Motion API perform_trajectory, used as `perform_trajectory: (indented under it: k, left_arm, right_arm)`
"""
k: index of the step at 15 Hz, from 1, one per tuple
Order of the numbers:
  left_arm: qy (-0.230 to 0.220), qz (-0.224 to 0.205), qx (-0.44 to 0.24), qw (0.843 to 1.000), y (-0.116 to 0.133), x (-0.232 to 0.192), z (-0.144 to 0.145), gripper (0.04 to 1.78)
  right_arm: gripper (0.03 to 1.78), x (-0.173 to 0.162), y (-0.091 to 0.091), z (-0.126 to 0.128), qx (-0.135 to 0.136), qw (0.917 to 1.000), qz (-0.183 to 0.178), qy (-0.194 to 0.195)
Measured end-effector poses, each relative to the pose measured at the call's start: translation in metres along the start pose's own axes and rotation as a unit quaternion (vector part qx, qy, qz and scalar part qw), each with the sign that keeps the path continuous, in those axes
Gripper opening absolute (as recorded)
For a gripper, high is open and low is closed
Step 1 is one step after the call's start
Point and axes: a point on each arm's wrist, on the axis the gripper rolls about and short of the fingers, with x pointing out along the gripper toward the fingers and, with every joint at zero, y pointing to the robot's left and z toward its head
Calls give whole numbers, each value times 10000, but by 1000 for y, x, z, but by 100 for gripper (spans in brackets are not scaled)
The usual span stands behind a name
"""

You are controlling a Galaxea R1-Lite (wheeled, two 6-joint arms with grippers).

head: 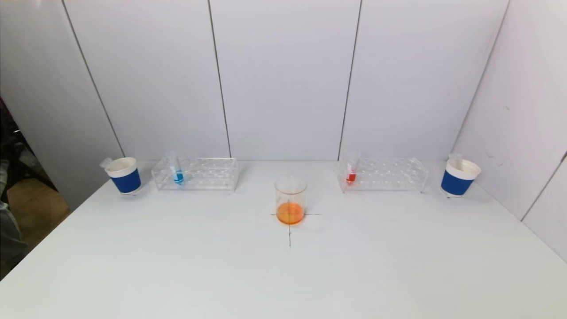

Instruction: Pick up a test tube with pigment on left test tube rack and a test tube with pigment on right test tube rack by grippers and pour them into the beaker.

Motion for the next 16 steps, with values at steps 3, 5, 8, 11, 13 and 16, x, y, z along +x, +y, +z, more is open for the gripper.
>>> perform_trajectory:
  k: [3, 5, 8, 11, 13, 16]
  left_arm:
    - [-2, -2, 0, 10000, 0, 0, 0, 176]
    - [0, -2, 0, 10000, 0, 0, 0, 176]
    - [0, 0, 0, 10000, 0, 0, 0, 176]
    - [-2, 0, -2, 10000, 0, 0, 0, 176]
    - [-2, 0, -2, 10000, 0, 0, 0, 176]
    - [-2, -2, 0, 10000, 0, 0, 0, 176]
  right_arm:
    - [176, 0, 0, 0, 92, 10000, -1, -1]
    - [176, 0, 0, 0, 214, 9998, -5, -10]
    - [176, 0, 0, 0, 235, 9997, -13, -10]
    - [176, 0, 0, 0, 235, 9997, -8, -10]
    - [176, 0, 0, 0, 237, 9997, -8, -10]
    - [176, 0, 0, 0, 243, 9997, -11, -10]
